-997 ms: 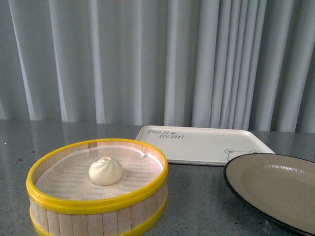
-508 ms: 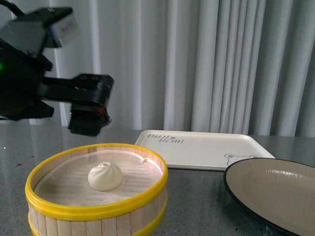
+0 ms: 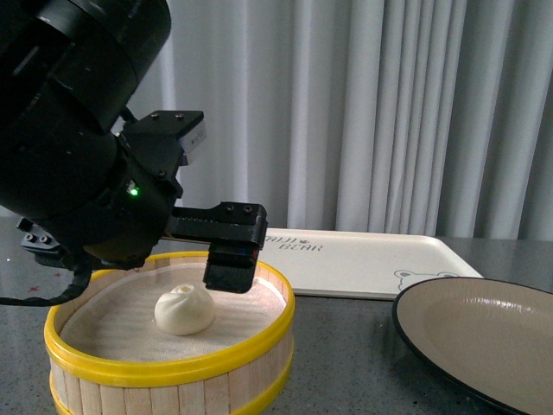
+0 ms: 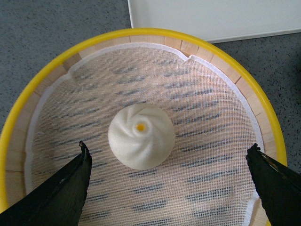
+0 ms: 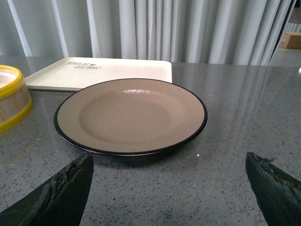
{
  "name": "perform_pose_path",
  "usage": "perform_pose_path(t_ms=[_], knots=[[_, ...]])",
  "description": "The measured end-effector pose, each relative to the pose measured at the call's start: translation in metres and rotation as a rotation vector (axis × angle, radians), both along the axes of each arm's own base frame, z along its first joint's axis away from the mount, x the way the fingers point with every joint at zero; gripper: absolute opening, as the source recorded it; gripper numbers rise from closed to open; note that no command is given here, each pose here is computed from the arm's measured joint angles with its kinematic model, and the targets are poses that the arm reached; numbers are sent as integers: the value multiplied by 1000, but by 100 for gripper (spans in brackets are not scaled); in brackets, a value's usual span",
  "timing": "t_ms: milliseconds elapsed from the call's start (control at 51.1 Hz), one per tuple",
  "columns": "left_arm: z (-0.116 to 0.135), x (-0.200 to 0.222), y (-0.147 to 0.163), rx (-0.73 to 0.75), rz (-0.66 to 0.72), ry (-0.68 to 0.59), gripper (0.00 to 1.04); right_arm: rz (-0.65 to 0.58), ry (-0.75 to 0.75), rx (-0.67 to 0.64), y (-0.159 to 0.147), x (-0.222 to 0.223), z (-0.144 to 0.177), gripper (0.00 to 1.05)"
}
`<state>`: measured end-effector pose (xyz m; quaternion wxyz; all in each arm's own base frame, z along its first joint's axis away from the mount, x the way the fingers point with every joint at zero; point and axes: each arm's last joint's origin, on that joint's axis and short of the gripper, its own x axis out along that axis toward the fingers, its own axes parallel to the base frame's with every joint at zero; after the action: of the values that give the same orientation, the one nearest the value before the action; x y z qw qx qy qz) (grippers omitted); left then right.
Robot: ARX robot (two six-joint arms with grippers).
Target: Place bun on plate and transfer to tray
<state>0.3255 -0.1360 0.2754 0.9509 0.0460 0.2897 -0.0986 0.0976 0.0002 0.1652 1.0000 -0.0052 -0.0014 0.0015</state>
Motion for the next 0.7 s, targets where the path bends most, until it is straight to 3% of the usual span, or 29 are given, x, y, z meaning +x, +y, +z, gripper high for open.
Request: perform_pose_path(t_ms=[352,704], knots=[[-18,25,-16,-19,55,74,98,0,0,0,0,0,0,96],[-25,38,-4,-2,108,57,98,0,0,0,0,0,0,96]])
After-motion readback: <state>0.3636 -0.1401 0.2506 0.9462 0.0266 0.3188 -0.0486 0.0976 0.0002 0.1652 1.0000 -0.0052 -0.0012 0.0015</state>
